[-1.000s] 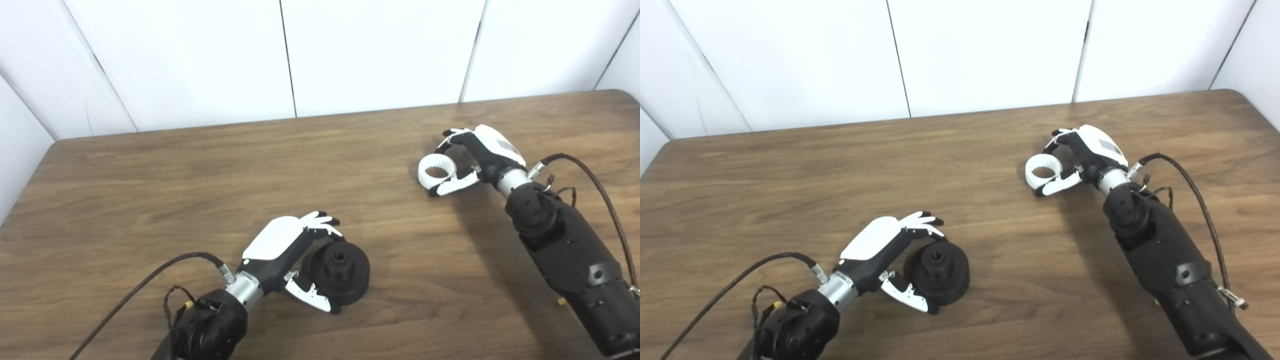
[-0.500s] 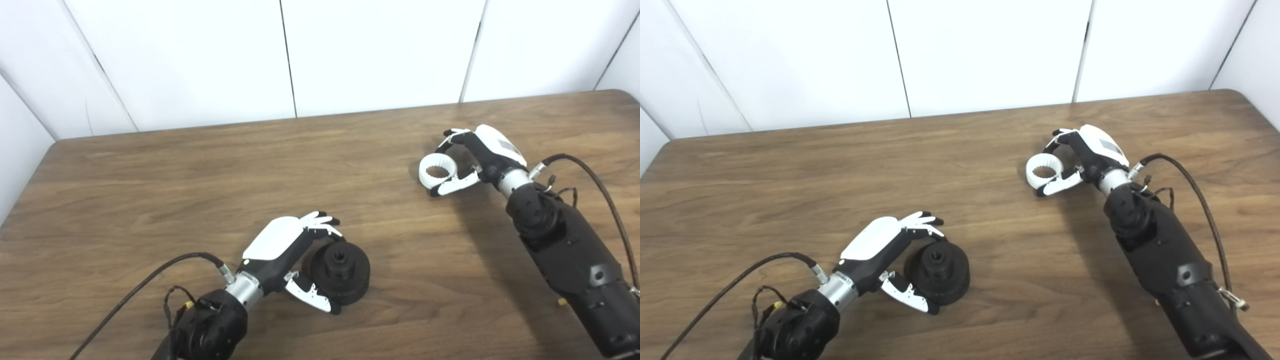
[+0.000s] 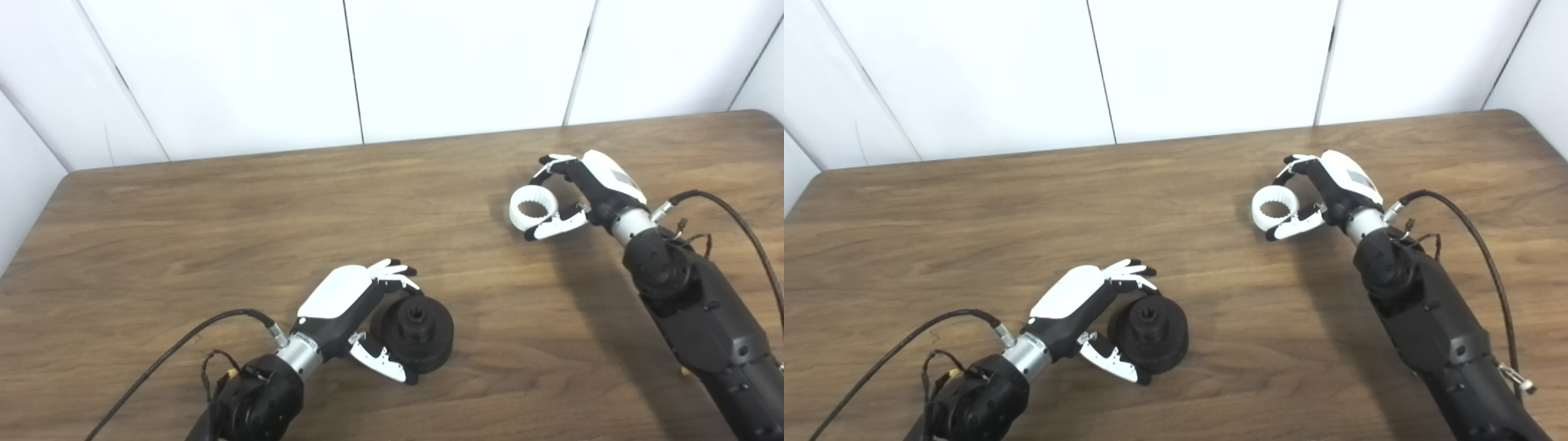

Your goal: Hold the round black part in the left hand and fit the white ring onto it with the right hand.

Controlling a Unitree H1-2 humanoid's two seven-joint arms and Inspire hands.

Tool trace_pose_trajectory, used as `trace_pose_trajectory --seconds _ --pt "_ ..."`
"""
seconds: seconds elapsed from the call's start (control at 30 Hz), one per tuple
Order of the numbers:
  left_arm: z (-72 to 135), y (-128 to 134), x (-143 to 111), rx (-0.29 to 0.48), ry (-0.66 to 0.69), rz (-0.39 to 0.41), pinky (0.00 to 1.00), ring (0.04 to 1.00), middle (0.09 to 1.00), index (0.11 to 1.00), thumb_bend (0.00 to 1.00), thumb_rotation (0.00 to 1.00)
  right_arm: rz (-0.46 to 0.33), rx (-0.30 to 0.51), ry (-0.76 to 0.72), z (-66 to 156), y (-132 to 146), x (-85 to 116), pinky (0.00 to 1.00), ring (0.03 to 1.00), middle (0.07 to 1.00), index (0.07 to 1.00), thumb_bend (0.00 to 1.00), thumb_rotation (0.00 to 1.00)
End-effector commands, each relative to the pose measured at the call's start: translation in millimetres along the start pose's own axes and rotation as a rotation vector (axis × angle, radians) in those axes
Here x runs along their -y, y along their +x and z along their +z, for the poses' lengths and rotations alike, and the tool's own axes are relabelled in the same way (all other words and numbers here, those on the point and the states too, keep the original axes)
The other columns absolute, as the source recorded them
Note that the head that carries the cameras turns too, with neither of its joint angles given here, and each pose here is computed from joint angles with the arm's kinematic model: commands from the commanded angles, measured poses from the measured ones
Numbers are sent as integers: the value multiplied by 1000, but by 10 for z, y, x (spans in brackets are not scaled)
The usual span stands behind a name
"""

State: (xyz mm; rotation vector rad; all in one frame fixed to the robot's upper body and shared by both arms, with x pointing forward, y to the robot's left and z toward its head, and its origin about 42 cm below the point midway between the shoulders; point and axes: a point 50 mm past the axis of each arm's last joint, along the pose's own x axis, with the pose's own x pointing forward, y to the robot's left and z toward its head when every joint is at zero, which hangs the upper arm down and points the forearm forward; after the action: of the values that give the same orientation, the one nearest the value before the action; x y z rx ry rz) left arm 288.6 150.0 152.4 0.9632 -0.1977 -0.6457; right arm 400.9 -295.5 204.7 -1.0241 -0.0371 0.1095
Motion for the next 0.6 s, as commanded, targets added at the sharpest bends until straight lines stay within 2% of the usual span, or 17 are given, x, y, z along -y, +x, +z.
trace_pose_trajectory --seconds 0.0,0.47,0.57 --pt "-84 -8 147 -44 23 -62 900 957 893 643 950 176 -67 55 -9 171 35 259 841 932 873 490 517 153" --pt "-98 7 145 -41 29 -55 901 956 891 642 945 186 -50 154 37 537 -234 312 855 933 873 491 519 151" --pt "-98 -1 138 -44 35 -63 898 956 894 646 943 199 -27 179 49 633 -319 304 864 936 872 491 518 152"
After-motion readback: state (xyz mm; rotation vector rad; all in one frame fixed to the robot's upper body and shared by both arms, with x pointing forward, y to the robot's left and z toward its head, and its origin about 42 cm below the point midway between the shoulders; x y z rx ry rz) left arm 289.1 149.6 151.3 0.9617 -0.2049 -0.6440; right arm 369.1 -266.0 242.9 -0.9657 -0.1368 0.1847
